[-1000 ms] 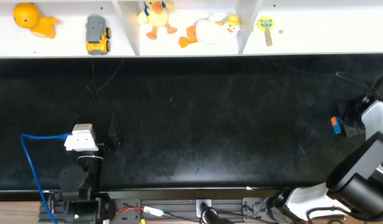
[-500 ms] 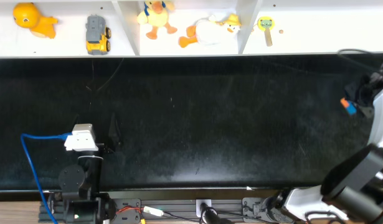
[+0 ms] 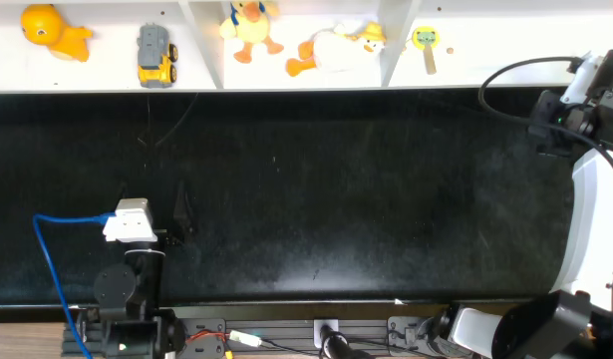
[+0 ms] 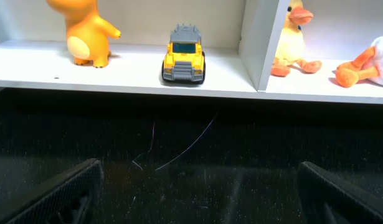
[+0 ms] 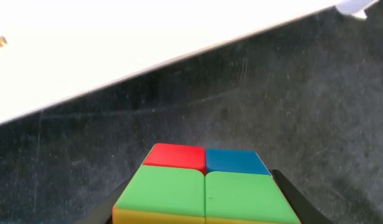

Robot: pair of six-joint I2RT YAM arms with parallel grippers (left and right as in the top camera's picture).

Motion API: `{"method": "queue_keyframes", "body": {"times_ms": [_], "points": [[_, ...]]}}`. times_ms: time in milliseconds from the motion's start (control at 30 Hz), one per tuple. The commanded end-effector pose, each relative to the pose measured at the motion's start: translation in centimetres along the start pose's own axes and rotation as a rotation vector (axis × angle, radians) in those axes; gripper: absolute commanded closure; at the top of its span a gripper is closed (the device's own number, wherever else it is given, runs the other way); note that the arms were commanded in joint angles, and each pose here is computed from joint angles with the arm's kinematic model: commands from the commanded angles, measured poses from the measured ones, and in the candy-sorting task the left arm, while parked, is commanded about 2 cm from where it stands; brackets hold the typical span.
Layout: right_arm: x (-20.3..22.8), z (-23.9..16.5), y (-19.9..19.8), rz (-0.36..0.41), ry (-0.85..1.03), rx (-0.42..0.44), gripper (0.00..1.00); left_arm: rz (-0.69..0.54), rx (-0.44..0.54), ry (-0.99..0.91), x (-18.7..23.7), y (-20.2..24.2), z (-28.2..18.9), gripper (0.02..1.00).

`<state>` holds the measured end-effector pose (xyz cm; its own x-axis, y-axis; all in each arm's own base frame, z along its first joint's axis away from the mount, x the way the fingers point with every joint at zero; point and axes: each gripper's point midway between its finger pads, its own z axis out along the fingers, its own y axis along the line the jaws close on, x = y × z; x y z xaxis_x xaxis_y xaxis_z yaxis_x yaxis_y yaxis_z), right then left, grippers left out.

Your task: Store Toys

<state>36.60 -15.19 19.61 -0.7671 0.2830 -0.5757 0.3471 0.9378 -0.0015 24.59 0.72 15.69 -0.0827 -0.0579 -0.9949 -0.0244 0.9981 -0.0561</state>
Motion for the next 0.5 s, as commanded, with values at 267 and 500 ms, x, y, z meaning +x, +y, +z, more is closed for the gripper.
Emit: {"method": "queue_keyframes", "body": {"times_ms": [267,500], "points": [[-9.9,1.2,-0.3,-0.158,-0.391,0.002,0.952,-0.015,-0.001,-0.006,0.1,0.0,0.0,0.02],[-10.6,7.0,1.1,-0.309,-0.421,-0.092,0.954,-0.014,0.0,-0.007,0.0,0.0,0.0,0.02]]}}
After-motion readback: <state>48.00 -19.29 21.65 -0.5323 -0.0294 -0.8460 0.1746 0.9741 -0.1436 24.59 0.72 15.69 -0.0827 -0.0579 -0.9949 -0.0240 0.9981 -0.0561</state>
